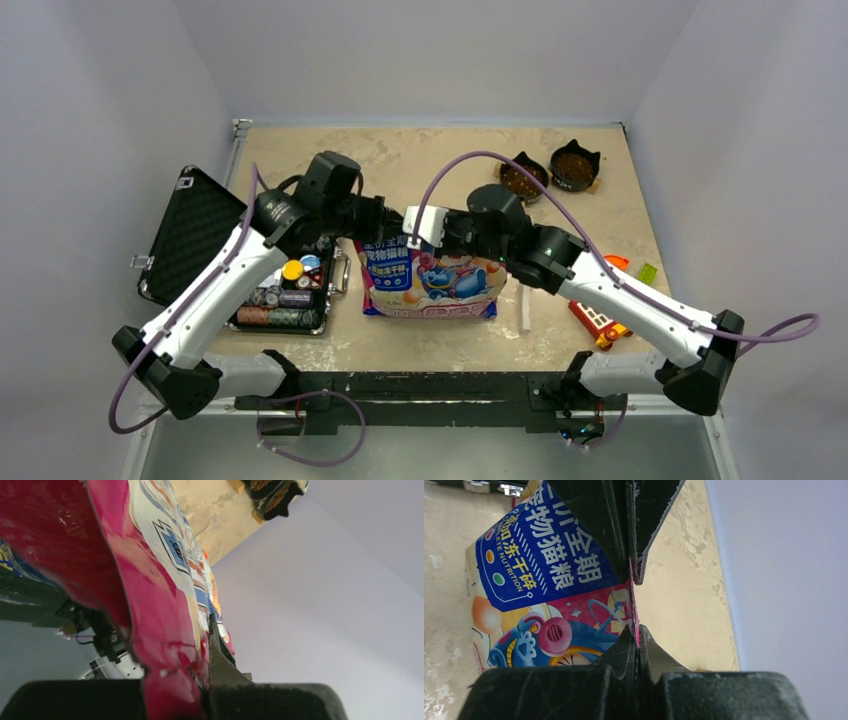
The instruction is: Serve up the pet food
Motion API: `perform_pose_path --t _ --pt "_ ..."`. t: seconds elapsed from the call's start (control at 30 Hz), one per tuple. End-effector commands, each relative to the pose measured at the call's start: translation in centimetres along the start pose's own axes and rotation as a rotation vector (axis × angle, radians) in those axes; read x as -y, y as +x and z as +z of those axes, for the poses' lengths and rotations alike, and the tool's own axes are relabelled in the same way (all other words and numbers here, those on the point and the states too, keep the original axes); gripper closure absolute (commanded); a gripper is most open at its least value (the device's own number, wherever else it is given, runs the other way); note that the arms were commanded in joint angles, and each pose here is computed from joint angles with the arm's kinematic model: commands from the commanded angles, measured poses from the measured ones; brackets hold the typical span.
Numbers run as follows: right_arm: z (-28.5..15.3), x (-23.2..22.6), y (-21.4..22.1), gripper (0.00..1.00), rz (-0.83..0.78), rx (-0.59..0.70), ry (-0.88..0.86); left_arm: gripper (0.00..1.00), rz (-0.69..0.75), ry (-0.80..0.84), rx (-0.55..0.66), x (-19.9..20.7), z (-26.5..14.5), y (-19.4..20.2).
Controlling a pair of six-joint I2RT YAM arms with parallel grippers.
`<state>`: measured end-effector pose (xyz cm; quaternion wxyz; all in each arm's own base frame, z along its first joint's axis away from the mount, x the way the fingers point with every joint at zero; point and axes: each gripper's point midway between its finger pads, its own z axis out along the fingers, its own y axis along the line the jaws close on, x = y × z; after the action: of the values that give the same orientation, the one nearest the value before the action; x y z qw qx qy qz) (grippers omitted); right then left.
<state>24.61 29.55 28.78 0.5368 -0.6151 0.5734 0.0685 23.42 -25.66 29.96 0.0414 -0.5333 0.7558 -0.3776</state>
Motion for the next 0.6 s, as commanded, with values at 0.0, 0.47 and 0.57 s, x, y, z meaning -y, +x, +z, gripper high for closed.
perform_pose_path --t 0.0,0.47,0.57 --pt "-4.5 13.2 -4.3 1.0 -0.025 0.082 0.404 1.0 0.037 0.167 0.109 6.0 -3.3 -2.7" --pt "-3.4 25.3 -7.6 1.0 -0.09 0.118 0.575 1.0 0.031 0.268 0.102 17.1 -1.8 -5.3" --pt "-2.5 27.5 -7.9 1.0 -0.117 0.119 0.6 1.0 0.017 0.273 0.094 18.6 -1.2 -5.7"
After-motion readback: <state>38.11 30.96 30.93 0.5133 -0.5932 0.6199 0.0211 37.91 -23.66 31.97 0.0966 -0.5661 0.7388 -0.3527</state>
